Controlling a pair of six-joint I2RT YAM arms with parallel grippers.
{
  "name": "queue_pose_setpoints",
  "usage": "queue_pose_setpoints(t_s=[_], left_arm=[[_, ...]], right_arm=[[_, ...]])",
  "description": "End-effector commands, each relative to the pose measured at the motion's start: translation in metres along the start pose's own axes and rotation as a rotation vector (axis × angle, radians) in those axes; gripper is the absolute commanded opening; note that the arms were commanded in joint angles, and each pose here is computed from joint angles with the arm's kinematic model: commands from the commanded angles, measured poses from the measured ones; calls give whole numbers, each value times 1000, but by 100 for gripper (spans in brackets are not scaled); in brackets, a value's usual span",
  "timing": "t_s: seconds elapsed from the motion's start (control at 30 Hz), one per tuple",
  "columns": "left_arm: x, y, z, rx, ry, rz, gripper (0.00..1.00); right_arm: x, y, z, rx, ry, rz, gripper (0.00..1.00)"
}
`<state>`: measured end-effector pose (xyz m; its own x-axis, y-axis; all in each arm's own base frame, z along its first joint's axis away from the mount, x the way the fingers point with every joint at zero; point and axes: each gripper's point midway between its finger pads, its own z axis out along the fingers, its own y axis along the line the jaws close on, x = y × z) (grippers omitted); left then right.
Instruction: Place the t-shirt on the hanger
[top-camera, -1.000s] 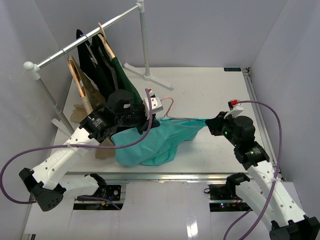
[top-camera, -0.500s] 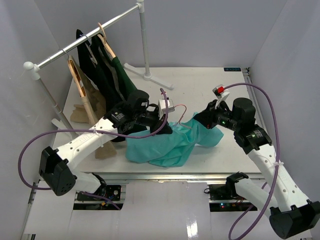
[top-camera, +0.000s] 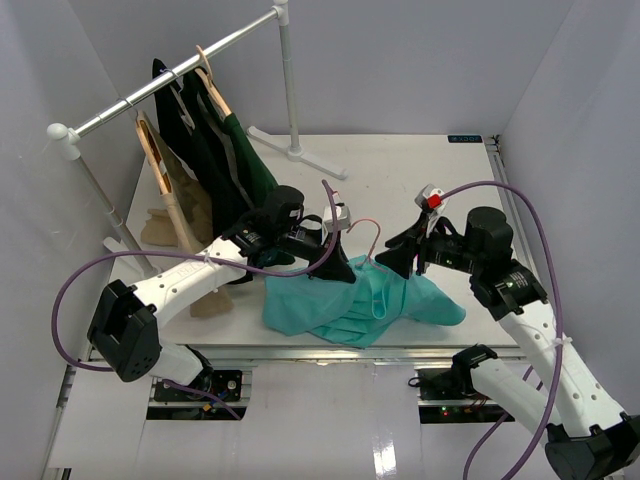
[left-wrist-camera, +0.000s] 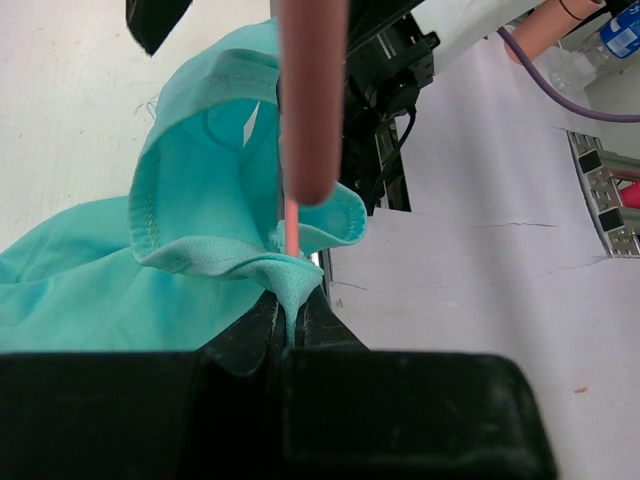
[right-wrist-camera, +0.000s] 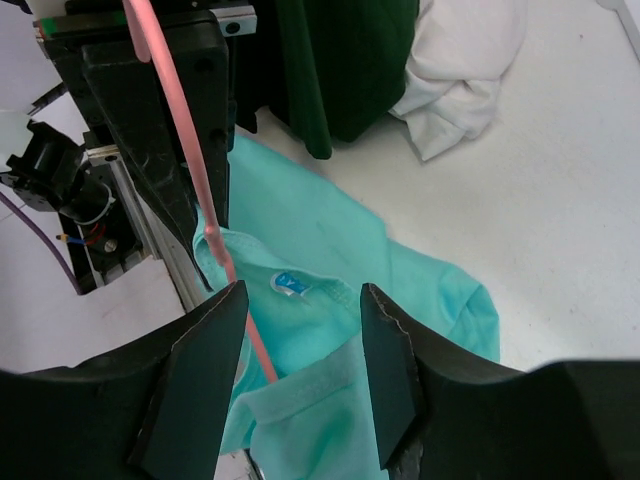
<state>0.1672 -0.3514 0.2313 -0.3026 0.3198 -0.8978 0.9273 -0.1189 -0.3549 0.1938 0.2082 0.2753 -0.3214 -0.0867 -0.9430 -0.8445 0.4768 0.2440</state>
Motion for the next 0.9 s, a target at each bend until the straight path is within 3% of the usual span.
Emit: queue_pose_setpoints(t_s=[0.0, 0.3, 0.4, 0.7, 0.87], left_arm=[[-26, -19, -5, 80, -64, 70, 0], [-25, -15, -4, 66, -64, 51, 0], [-26, -16, -3, 79, -65, 52, 0], [-33, -21, -11, 51, -78, 49, 0], [-33, -23, -15, 52, -77, 47, 0]], right_arm=[[-25, 20, 7, -137, -78, -98, 55], [-27, 45, 30, -288, -102, -111, 53], [-21, 45, 40, -289, -91, -97, 49], [-28, 14, 28, -38, -93, -91, 55], [-34, 26, 6, -36, -93, -142, 57]])
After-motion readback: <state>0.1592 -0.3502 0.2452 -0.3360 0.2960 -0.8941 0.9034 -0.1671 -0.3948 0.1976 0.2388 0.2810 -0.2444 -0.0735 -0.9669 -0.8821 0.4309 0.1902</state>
